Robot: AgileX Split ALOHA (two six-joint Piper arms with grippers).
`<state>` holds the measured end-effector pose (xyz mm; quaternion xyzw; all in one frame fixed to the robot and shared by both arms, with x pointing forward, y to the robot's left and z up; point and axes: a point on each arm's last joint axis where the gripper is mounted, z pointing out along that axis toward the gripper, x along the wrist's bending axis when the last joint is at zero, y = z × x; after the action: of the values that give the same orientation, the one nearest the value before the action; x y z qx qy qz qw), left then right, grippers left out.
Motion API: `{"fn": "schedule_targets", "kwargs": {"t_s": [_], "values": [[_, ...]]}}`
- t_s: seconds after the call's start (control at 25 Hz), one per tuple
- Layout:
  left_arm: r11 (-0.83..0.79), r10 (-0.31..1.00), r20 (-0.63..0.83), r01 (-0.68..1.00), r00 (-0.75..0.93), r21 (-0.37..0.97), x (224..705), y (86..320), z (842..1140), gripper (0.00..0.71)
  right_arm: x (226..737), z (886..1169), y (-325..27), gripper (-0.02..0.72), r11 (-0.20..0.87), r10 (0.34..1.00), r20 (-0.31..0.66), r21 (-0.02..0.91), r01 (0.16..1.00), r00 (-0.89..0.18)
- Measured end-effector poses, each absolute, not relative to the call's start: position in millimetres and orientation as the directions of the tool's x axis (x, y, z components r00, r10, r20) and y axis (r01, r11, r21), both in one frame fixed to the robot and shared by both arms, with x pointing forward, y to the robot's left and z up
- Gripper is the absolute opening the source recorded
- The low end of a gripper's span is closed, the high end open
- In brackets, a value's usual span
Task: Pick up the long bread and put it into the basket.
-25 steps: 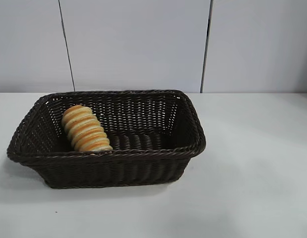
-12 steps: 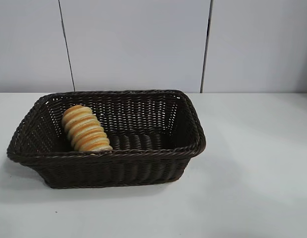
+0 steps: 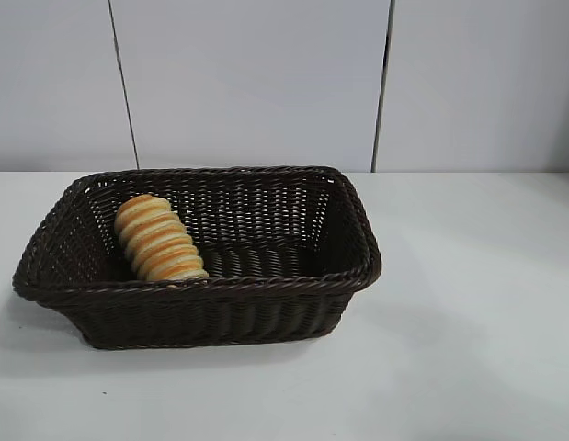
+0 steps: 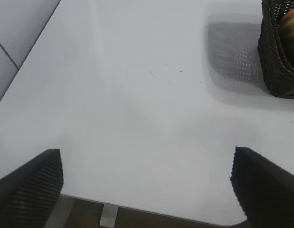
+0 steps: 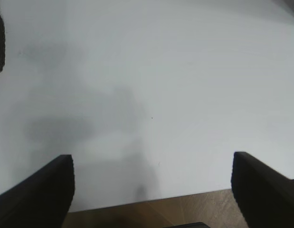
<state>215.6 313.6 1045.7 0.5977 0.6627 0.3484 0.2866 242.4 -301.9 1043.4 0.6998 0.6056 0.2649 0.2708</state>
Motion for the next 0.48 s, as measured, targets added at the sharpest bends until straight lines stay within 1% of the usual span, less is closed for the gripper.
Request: {"fn": "schedule_targets", "kwargs": {"t_s": [0.2,0.48], "values": [[0.043,0.992,0.037,0.593,-0.121,0.804,215.6,313.6,1045.7,0.694,242.5,1043.4,-301.7,0.622,-0.093,0.995,0.043,0.700,0.708,0.088],[0.043,0.992,0.037,0.593,-0.121,0.804,215.6,313.6,1045.7,0.694,242.5,1043.4,-301.7,0.622,-0.125,0.992,0.066,0.698,0.705,0.111]]}}
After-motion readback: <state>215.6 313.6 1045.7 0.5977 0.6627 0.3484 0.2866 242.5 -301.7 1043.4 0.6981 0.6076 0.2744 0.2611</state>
